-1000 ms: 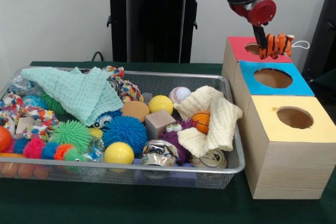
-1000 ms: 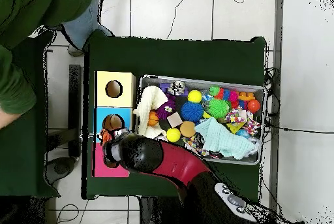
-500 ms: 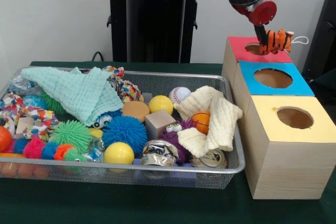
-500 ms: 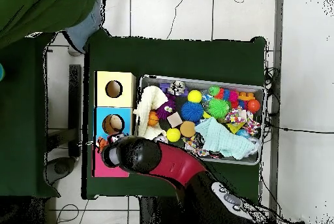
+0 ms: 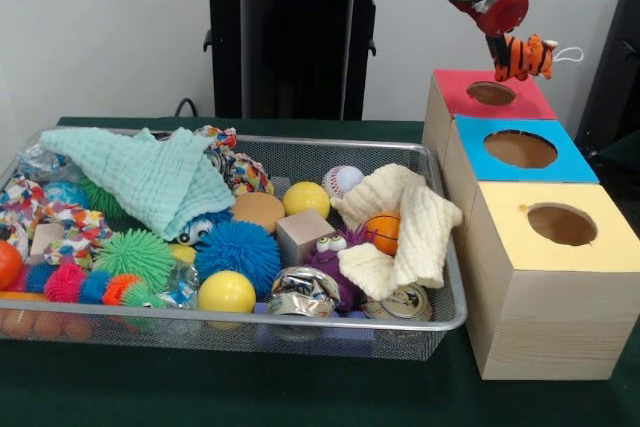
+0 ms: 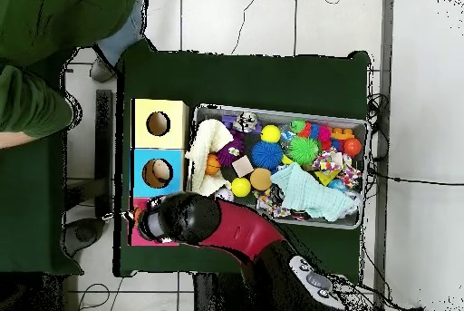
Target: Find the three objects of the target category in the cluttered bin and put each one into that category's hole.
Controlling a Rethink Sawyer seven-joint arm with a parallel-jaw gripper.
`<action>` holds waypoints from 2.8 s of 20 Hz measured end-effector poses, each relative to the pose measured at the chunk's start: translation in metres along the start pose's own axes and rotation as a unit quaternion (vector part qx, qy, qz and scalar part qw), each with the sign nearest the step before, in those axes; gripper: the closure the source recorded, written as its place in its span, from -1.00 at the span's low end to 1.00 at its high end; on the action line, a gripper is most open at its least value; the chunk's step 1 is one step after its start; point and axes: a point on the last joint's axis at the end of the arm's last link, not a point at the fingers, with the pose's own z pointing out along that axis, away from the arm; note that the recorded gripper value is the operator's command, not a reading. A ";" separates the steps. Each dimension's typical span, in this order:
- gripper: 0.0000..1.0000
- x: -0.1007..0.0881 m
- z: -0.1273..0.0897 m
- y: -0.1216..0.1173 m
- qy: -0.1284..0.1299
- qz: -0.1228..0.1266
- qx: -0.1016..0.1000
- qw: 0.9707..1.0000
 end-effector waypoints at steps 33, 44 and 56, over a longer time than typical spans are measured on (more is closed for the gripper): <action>1.00 -0.032 0.024 -0.042 -0.078 0.026 0.025 0.996; 1.00 -0.029 0.026 -0.038 -0.086 0.031 0.017 0.996; 1.00 -0.022 0.027 -0.030 -0.111 0.038 0.014 0.993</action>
